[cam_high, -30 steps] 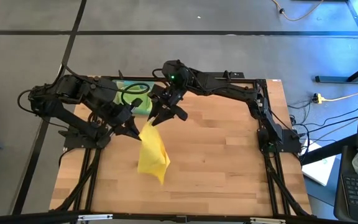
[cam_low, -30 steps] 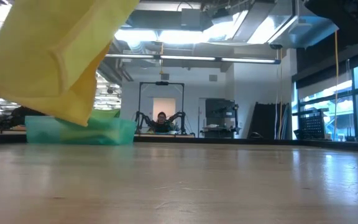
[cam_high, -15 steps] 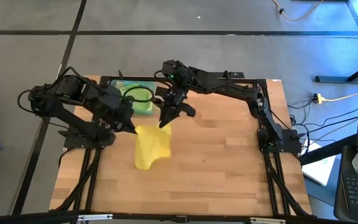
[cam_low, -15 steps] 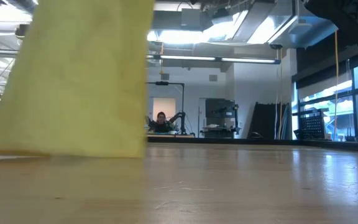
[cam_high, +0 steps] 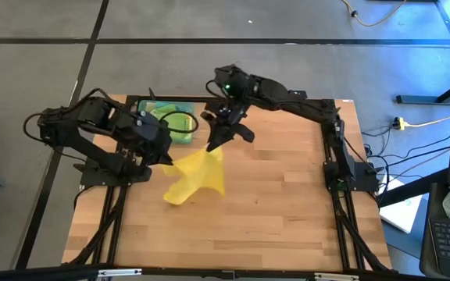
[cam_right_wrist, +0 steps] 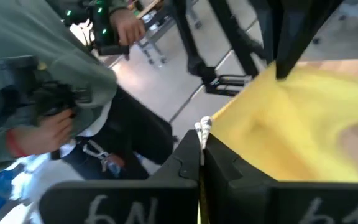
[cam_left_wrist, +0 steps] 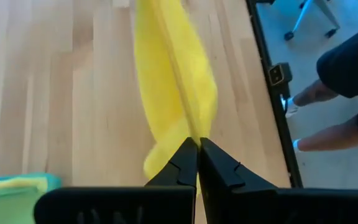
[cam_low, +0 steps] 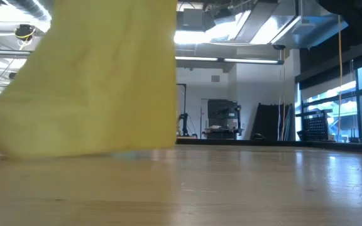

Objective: Fold microfiber towels
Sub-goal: Fold the yellow microfiber cloth

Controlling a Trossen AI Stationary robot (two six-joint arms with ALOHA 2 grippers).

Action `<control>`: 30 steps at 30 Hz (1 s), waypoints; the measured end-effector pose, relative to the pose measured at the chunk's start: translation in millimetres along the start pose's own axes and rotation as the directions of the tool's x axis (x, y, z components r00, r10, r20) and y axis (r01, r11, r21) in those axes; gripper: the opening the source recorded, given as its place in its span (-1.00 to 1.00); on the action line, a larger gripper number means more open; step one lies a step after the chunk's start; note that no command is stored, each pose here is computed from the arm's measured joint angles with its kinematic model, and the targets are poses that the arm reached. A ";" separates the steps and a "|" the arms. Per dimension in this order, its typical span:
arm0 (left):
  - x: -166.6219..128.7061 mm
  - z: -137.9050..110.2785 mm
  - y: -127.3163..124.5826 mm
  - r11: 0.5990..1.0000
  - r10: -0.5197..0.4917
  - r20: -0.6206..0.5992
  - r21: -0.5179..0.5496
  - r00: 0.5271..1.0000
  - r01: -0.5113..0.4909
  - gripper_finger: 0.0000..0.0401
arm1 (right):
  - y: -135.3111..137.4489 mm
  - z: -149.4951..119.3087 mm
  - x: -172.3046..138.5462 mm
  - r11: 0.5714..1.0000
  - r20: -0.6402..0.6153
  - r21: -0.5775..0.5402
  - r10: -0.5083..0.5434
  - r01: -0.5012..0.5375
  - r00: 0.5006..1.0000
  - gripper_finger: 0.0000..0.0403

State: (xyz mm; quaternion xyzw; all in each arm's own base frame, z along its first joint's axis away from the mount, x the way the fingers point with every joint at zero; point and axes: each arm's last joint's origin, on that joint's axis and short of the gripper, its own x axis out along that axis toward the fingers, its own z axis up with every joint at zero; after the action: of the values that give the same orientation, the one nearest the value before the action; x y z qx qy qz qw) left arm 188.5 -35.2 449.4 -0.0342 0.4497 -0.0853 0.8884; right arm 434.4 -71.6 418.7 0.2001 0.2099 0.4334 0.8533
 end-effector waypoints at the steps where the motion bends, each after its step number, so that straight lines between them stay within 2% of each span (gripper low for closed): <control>1: 2.5 -1.4 0.5 1.000 0.003 -0.014 -0.003 1.000 -0.003 -1.00 | 5.9 1.5 -3.9 1.000 0.003 -0.003 -0.022 0.022 1.000 -0.99; 7: 17.7 -10.7 4.7 0.997 0.077 -0.113 0.000 0.991 -0.078 -1.00 | 35.8 -4.0 -19.1 0.994 -0.053 -0.009 -0.110 0.110 0.992 -0.99; 11: 29.9 -7.8 6.3 0.996 0.088 -0.092 0.018 0.992 -0.087 -1.00 | 39.3 -13.0 -15.5 0.989 -0.115 0.023 -0.141 0.145 0.983 -0.99; 15: 43.8 -1.3 10.1 0.996 0.088 -0.021 0.011 0.996 -0.088 -0.98 | 40.4 -15.5 -11.6 0.989 -0.134 0.043 -0.137 0.144 0.982 -0.99; 20: 52.2 5.0 21.8 0.993 0.113 0.049 -0.029 0.992 -0.112 -0.82 | 44.5 -15.4 -11.1 0.987 -0.138 0.066 -0.136 0.146 0.981 -0.99; 25: 61.8 8.6 35.1 0.989 0.139 0.099 -0.060 0.985 -0.134 -0.61 | 59.9 -11.8 -16.6 0.988 -0.124 0.050 -0.136 0.143 0.983 -0.98; 30: 72.4 8.3 49.8 0.995 0.072 0.122 -0.081 0.990 -0.062 -0.42 | 71.9 -9.2 -22.0 0.987 -0.112 0.049 -0.147 0.153 0.983 -0.98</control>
State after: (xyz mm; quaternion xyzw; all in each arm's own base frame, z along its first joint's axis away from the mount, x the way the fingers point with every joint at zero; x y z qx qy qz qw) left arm 243.3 0.3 390.0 -0.0588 0.3971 -0.0357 0.9152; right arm 370.6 -49.1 452.8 0.1844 0.2826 0.3719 0.8647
